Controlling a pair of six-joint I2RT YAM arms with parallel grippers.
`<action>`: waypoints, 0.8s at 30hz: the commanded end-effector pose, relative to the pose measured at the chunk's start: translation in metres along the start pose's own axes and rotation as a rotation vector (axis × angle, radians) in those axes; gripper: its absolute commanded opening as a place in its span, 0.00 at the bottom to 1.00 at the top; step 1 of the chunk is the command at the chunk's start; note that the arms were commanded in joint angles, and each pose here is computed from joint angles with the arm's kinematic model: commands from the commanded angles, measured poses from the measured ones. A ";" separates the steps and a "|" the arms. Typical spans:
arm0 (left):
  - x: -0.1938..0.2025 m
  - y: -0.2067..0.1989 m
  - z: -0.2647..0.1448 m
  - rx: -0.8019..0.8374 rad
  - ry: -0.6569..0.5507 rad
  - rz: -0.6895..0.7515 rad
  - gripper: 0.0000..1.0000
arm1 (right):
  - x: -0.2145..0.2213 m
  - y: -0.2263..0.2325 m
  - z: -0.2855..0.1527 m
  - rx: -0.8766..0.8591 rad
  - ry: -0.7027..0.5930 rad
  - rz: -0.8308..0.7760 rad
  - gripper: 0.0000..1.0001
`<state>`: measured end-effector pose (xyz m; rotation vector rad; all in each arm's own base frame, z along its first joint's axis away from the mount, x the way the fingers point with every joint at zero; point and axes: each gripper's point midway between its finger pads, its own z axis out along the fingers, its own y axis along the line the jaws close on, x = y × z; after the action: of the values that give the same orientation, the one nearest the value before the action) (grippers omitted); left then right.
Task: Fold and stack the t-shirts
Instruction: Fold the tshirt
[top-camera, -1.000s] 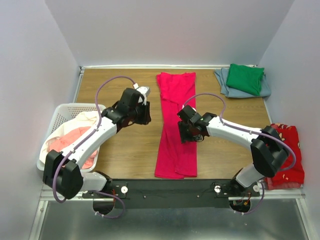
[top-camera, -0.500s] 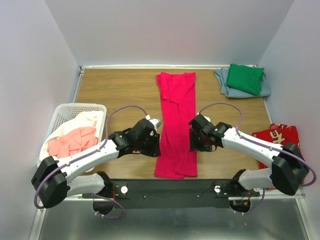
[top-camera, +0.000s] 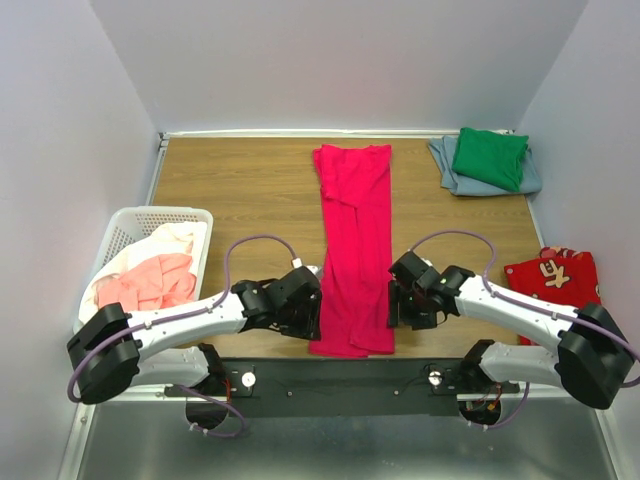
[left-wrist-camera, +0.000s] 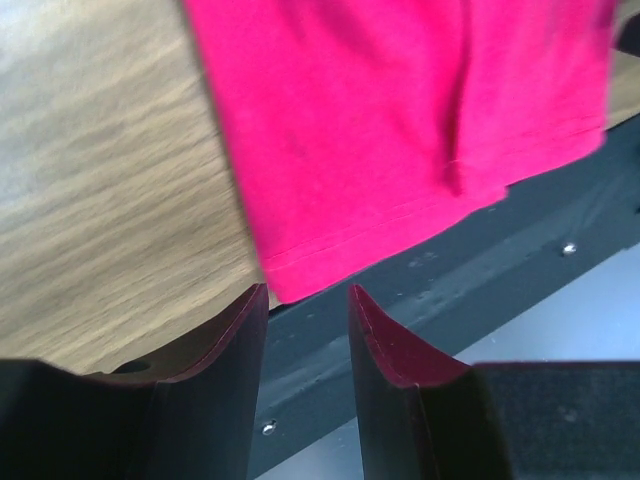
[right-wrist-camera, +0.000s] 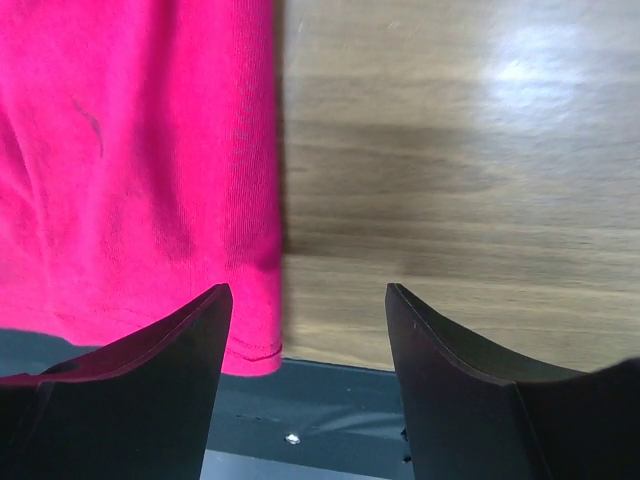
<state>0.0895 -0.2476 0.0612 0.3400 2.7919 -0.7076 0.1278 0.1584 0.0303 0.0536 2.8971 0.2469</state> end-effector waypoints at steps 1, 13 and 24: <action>0.017 0.017 0.012 -0.047 0.036 -0.046 0.47 | 0.008 0.008 0.004 -0.052 0.018 0.004 0.71; 0.030 0.009 0.027 0.033 0.099 -0.005 0.46 | 0.030 0.021 0.008 -0.117 0.110 -0.037 0.68; 0.022 0.010 0.032 0.027 0.059 -0.017 0.46 | 0.052 0.023 0.009 -0.138 0.158 -0.040 0.59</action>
<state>0.0739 -0.2473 0.0253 0.3541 2.8648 -0.7418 0.0889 0.1836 0.0181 -0.0629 3.0000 0.4376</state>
